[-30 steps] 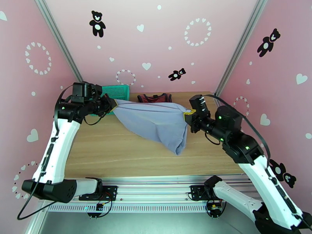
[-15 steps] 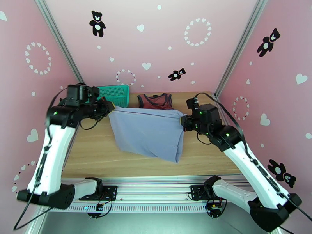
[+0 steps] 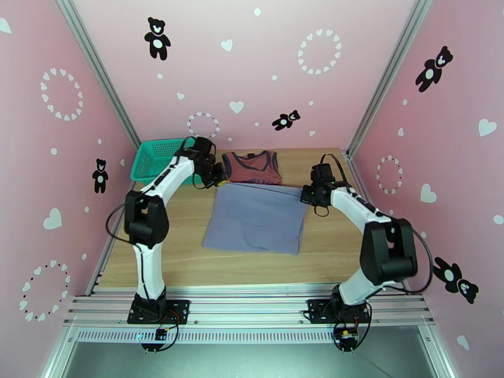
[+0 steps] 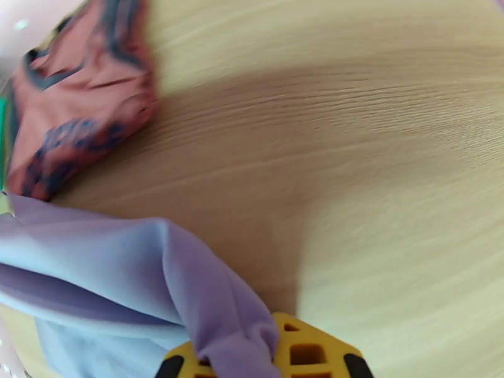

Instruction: Fold and stack the mixed laundry pile

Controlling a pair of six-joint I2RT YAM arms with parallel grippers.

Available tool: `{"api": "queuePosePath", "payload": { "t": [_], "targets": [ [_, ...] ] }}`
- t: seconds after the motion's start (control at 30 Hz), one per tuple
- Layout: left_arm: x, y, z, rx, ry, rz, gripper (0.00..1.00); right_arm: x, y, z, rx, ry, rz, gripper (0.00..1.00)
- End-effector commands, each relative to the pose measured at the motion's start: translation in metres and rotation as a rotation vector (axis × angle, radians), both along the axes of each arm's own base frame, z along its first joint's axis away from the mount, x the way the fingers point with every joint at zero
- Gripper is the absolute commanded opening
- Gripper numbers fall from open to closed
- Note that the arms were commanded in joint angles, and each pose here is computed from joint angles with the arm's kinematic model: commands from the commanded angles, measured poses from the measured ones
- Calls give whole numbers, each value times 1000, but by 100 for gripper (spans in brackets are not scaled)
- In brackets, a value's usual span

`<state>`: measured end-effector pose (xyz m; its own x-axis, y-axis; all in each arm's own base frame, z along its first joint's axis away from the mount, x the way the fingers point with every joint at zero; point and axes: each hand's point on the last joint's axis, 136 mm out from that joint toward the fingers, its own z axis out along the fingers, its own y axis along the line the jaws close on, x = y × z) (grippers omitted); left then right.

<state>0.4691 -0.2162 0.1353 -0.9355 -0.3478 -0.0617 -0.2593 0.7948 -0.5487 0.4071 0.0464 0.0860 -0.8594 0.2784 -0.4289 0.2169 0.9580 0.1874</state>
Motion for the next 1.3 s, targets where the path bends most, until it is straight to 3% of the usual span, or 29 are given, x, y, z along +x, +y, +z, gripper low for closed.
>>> {"api": "queuePosePath", "payload": {
  "t": [0.0, 0.07, 0.2, 0.4, 0.5, 1.0, 1.2, 1.27],
  "targets": [
    [29, 32, 16, 108, -100, 66, 0, 15, -40, 1, -125, -4, -82, 46],
    [33, 33, 11, 121, -100, 67, 0, 15, -35, 6, -104, -14, -58, 59],
    [39, 36, 9, 146, -108, 67, 0, -17, -17, 24, -59, -29, 6, 66],
    [48, 33, 11, 134, -117, 64, 0, -102, 28, 17, 65, 37, 141, 59],
    [51, 29, 12, 124, -116, 57, 0, -121, 51, 8, 123, 44, 214, 56],
    [53, 31, 9, 134, -112, 61, 0, -143, 93, -32, 129, 162, 372, 61],
    [54, 34, 12, 139, -118, 67, 0, -149, 99, -50, 148, 229, 383, 58],
    [55, 35, 12, 138, -118, 70, 0, -151, 102, -50, 158, 234, 392, 49]
  ]
}}
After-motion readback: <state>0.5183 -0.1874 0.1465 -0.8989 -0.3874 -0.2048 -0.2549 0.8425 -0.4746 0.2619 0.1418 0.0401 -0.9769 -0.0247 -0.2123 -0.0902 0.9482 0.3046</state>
